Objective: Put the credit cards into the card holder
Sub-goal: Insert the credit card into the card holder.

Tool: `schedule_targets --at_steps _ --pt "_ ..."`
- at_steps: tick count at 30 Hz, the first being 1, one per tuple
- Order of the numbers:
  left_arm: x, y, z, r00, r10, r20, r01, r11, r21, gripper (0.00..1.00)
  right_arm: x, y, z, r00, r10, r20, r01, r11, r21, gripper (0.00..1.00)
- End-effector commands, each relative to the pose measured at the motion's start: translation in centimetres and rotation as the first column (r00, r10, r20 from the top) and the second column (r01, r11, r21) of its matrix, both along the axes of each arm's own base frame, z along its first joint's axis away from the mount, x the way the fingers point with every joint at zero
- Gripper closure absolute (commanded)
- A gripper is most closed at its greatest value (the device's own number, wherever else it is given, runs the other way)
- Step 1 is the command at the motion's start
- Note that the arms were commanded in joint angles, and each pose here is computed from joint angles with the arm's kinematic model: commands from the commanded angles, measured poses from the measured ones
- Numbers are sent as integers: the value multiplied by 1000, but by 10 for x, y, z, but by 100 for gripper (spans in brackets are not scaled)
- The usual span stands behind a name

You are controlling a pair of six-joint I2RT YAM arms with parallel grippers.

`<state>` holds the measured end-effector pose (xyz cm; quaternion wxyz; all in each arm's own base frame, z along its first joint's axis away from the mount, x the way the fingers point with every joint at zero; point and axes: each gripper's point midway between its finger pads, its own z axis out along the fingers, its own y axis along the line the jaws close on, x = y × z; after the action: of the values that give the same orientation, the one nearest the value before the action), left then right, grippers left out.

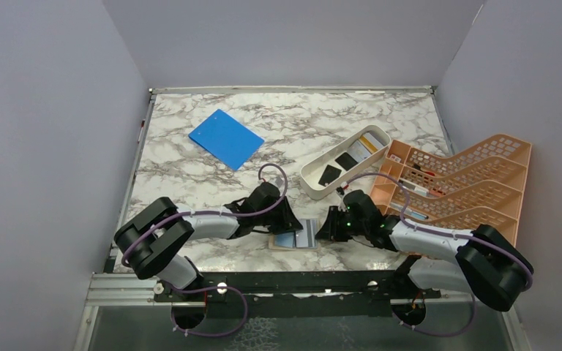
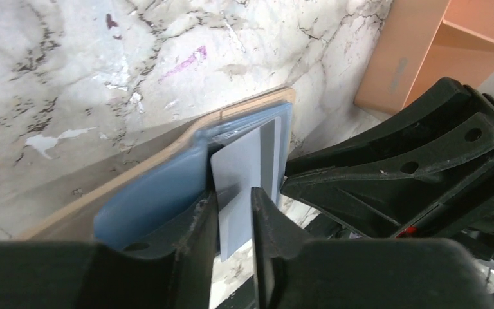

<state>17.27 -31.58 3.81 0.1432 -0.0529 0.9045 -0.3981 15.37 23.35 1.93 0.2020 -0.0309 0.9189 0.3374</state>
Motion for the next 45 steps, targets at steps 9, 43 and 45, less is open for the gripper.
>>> schedule_targets --at_steps 9,43,45 --pt "12 1 16 994 -27 105 19 996 82 56 6 -7 2 999 -20 27 21 998 -66 75" --pt "6 -23 25 986 -114 122 114 993 10 55 20 -2 1 998 -21 53 25 996 -90 74" --pt "6 -19 27 986 -113 126 110 993 31 55 21 -3 6 998 -29 62 34 996 -86 71"
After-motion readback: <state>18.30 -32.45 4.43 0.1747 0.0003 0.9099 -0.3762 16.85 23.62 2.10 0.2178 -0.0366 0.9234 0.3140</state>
